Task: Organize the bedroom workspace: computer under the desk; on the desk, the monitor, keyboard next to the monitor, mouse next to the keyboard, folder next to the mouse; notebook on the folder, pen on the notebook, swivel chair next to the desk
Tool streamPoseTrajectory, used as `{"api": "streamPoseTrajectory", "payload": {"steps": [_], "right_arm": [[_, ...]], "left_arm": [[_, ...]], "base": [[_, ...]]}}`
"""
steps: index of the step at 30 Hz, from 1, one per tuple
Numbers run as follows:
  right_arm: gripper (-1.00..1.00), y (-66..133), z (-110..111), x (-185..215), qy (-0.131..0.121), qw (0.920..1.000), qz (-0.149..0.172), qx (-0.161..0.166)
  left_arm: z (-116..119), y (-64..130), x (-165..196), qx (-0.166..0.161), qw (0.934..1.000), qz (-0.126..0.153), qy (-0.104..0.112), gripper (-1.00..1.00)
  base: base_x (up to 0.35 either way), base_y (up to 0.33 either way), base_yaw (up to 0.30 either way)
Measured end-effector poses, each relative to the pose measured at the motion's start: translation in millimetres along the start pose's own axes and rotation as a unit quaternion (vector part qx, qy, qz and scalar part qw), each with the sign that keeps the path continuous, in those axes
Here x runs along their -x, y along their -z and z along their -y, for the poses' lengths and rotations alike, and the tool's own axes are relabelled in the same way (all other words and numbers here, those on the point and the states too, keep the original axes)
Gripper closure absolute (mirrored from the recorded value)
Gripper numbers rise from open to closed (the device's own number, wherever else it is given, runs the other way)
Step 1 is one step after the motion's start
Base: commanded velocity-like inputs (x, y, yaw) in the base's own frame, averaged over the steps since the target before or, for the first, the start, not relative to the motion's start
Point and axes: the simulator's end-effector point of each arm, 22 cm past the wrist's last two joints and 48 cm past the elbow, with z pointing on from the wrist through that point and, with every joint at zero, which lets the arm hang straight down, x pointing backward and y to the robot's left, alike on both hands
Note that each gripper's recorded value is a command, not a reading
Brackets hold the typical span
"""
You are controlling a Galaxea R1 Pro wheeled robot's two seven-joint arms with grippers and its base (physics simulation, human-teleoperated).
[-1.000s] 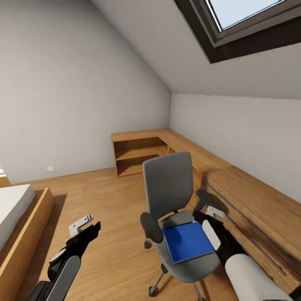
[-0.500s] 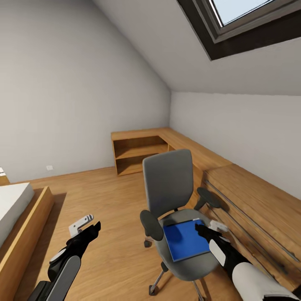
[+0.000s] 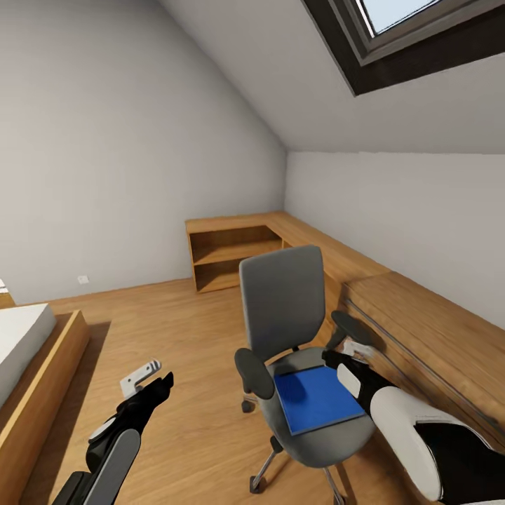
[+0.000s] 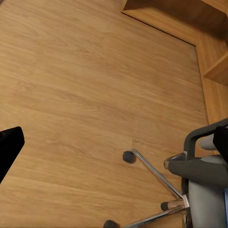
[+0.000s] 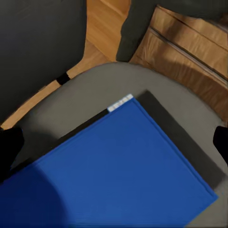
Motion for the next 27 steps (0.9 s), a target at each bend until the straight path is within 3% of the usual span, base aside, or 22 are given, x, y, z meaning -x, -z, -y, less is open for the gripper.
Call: {"api": "streamPoseTrajectory", "payload": {"steps": [7, 27], "right_arm": [[-1.00, -6.2, -6, -19, 0.009, 0.9999, -0.010, 0.004], [-1.00, -18.3, -1, -28, 0.003, 1.0000, -0.001, 0.006]], "left_arm": [[-5, -6.1, -9, 0.000, 1.0000, 0.000, 0.001, -1.00], [-13, -18.0, -32, 0.002, 1.0000, -0.007, -0.002, -1.00]], "base": [[0.000, 0.000, 0.000], [0.000, 0.000, 0.000]]}}
